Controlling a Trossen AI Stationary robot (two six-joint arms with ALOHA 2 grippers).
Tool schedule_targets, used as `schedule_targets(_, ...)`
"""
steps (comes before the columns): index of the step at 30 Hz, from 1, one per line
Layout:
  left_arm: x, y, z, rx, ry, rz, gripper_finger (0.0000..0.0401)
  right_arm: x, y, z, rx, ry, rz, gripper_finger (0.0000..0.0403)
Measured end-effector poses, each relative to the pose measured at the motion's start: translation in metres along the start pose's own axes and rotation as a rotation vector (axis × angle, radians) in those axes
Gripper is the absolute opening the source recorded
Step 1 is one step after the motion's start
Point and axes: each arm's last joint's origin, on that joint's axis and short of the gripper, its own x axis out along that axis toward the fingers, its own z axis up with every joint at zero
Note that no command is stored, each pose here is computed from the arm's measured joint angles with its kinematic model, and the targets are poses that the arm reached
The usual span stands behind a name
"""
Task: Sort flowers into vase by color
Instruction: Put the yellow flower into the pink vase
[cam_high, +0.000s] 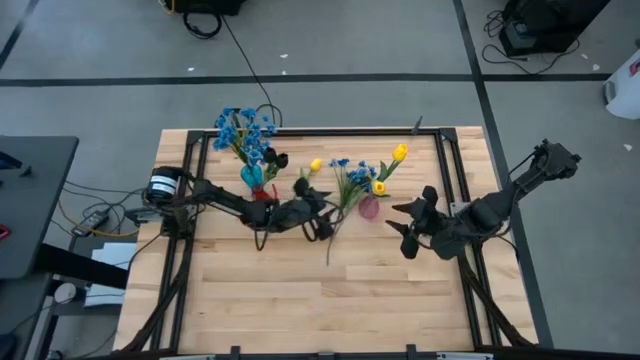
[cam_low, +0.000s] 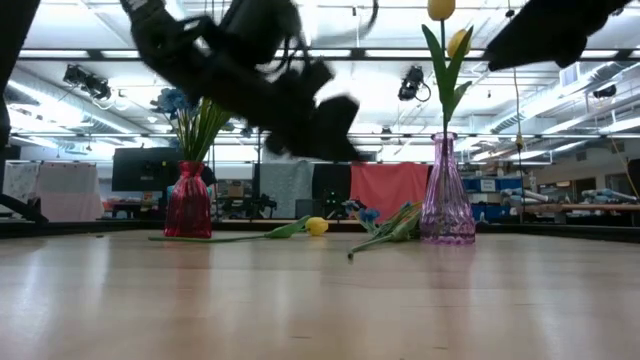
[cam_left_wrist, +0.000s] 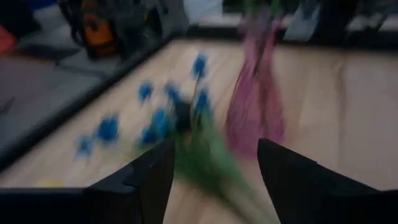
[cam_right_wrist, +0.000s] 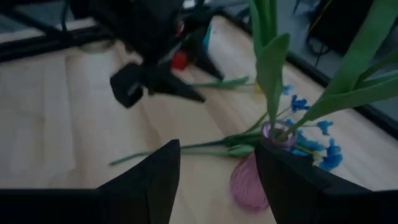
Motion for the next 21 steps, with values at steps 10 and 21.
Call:
schedule_targets(10,-0.019,0.008,-0.017,0.003,0.149,0.083,0.021,0.017,-0.013,-0.045,0.007,-0.092,-0.054,0.0217)
schedule_targets(21,-0.021,0.024,-0.014,0.011,0.291,0.166,0.0202,0.005,-0.027,-0.035,-0.075,-0.266,0.071,0.0203)
